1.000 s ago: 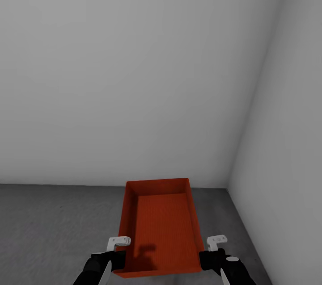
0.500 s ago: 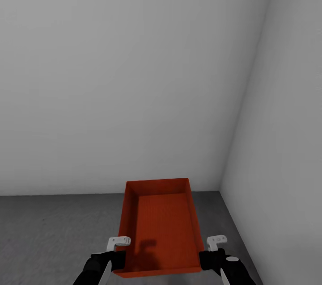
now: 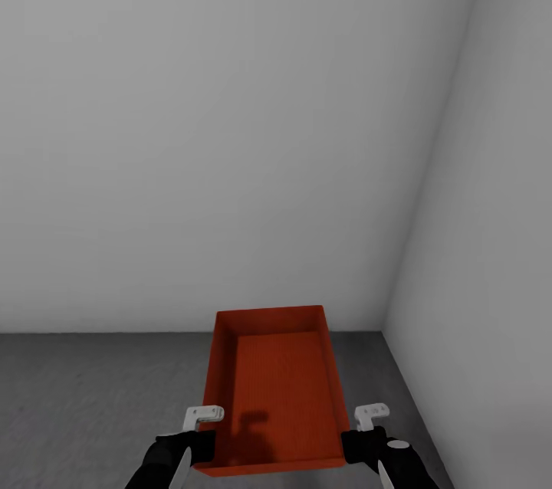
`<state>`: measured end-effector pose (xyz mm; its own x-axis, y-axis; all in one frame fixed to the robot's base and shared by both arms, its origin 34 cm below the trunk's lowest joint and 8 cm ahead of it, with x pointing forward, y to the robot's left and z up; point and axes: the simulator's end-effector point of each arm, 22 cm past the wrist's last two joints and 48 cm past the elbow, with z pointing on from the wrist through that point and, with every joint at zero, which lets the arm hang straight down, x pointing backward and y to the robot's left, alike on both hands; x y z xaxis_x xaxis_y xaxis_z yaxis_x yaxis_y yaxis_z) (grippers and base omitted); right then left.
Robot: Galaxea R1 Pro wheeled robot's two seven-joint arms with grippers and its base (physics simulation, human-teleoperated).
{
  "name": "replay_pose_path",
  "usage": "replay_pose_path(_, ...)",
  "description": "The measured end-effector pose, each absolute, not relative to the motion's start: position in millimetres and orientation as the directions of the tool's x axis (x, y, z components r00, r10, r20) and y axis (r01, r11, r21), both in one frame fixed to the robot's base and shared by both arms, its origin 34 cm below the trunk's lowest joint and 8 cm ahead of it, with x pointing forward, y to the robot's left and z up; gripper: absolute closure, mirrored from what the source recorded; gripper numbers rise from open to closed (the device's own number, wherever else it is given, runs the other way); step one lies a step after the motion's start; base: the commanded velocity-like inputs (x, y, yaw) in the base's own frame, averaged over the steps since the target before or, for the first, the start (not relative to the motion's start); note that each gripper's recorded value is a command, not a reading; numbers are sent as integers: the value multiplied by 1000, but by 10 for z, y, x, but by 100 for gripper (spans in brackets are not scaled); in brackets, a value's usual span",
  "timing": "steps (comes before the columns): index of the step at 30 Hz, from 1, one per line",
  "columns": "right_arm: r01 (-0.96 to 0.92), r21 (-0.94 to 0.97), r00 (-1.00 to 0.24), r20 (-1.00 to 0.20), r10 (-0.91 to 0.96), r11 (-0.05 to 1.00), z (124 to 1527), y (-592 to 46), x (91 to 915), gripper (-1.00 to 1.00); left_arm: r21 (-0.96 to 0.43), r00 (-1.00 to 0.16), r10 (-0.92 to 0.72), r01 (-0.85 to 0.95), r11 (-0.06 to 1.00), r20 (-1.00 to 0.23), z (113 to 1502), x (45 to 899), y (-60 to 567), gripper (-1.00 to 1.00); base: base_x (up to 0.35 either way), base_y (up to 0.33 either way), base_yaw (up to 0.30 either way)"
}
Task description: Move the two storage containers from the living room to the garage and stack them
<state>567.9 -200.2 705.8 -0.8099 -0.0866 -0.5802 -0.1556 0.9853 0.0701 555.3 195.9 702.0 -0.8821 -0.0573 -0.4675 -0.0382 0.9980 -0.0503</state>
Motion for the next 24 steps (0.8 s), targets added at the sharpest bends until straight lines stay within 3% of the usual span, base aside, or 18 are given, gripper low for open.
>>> replay_pose_path(6,-155,71,-810,-579,-86,985,7055,-2003,5678,100,-50,-883,-57,-38,998,-467,7018,5553,1958,100,158,0,1)
replay_pose_path(24,-155,71,-810,-580,-86,985,6992,-2002,5689,100,-50,-882,-56,-36,998,-467,6955,5565,1959,100,5,0,0)
